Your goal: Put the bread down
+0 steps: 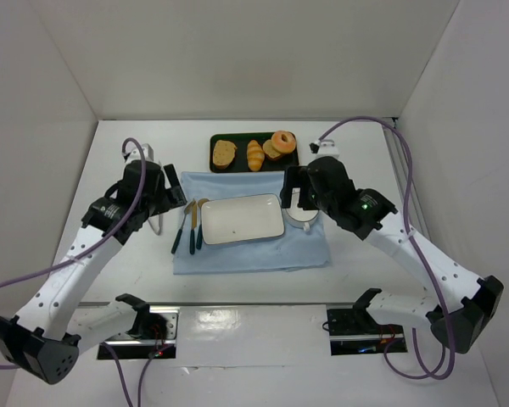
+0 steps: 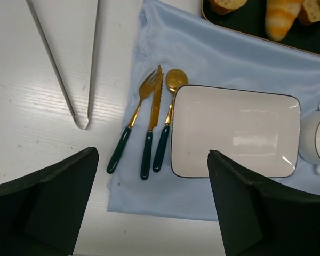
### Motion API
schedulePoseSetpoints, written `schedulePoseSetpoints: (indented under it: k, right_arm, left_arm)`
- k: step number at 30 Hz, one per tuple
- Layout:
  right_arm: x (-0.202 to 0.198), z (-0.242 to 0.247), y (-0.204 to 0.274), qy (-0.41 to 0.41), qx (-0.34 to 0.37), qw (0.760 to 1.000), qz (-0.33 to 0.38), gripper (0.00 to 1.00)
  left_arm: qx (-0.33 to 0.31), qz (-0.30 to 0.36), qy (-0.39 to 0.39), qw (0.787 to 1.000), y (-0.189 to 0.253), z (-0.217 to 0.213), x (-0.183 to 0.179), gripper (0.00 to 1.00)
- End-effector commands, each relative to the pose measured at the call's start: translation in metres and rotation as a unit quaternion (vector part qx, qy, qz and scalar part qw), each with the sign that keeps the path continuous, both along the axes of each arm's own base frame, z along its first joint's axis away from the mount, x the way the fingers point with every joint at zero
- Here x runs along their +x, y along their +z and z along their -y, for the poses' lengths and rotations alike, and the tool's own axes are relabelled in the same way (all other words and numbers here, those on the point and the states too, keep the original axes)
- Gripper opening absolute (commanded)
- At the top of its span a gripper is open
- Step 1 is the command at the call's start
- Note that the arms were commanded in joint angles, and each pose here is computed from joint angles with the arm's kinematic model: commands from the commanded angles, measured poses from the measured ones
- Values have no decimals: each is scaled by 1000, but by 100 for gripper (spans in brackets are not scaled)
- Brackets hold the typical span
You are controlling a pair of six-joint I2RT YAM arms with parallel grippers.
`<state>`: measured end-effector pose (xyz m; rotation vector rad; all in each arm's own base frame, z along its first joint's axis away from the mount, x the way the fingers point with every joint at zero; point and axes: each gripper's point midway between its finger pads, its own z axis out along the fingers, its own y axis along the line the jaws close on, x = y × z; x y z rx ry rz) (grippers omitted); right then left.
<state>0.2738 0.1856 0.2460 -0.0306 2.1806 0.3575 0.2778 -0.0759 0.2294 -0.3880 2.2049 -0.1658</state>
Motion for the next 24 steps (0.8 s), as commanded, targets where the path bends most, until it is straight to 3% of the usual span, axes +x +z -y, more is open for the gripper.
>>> schedulePoseSetpoints:
  k: [1,8,15,24]
  right_arm:
    - [9,-4,47,7,16,998,54,100]
    - [11,-17,77,69,30,992,104,100]
    - [25,-19,71,69,9,993,94,100]
    - [35,-15,77,69,-18,992,106,100]
  left_arm:
    - [32,26,19,999,6,-11,10,97]
    - [64,-16,38,997,-33,-21,23,98]
    - [85,-114,112,984,-102,-56,35,100]
    - [124,-155,138,970,-135,-80,61,100]
